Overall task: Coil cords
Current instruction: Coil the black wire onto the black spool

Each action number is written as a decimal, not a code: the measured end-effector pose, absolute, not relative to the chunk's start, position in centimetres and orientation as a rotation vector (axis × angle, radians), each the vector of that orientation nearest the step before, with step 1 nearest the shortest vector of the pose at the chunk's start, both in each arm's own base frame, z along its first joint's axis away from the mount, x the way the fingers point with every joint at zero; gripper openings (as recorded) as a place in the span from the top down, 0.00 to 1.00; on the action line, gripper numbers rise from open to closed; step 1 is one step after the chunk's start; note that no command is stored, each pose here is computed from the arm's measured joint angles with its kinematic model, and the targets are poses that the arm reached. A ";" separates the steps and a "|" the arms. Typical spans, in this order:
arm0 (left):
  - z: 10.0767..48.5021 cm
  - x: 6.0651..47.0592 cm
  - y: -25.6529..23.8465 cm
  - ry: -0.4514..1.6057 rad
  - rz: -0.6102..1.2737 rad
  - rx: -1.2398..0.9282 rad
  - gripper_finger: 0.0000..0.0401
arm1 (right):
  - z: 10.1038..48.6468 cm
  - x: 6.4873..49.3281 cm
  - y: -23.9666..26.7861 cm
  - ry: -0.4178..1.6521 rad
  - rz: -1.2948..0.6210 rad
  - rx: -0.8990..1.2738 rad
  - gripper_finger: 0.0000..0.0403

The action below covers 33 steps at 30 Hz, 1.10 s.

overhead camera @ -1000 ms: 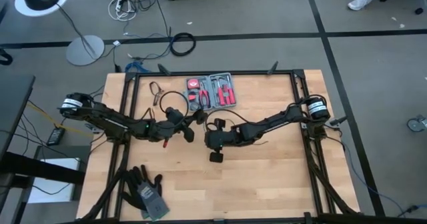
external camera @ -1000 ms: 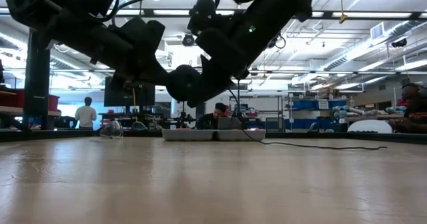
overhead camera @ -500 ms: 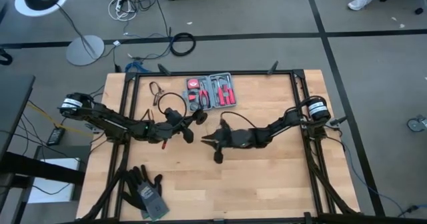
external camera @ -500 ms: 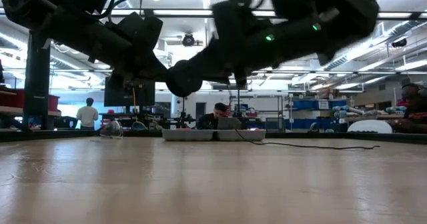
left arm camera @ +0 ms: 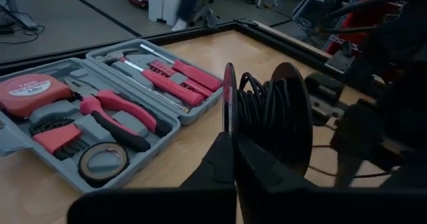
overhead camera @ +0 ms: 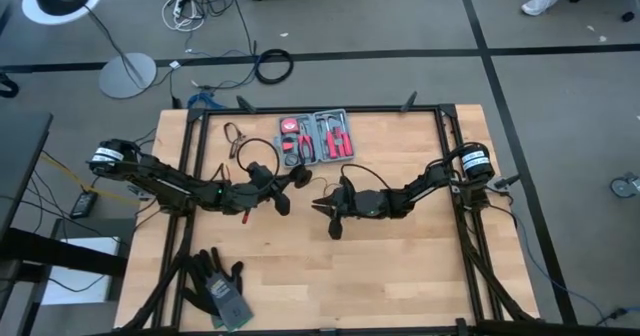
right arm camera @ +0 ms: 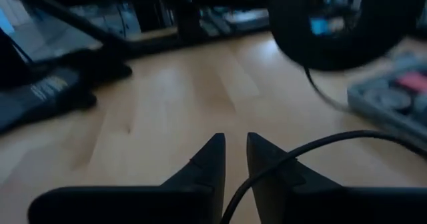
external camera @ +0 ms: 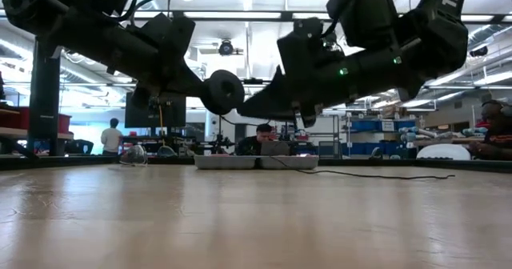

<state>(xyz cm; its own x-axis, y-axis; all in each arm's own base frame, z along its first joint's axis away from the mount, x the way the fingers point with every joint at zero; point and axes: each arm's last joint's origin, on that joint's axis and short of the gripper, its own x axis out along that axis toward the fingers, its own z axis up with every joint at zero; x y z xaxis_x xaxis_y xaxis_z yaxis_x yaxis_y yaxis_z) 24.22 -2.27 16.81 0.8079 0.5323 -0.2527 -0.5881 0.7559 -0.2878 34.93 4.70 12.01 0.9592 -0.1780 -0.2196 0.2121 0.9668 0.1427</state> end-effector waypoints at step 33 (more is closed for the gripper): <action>17.4 24.5 -2.5 0.131 0.513 -0.381 1.00 | 17.3 24.8 2.9 0.909 -0.598 0.163 0.62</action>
<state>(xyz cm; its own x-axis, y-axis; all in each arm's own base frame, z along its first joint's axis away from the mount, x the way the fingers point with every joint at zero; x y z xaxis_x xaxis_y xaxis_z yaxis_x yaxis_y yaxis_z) 24.52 -2.52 17.37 0.8646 0.4537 -0.2158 -0.5017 0.8028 -0.3222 24.84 2.92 17.33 0.4656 -0.4178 -0.7801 0.5513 0.8265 -0.1136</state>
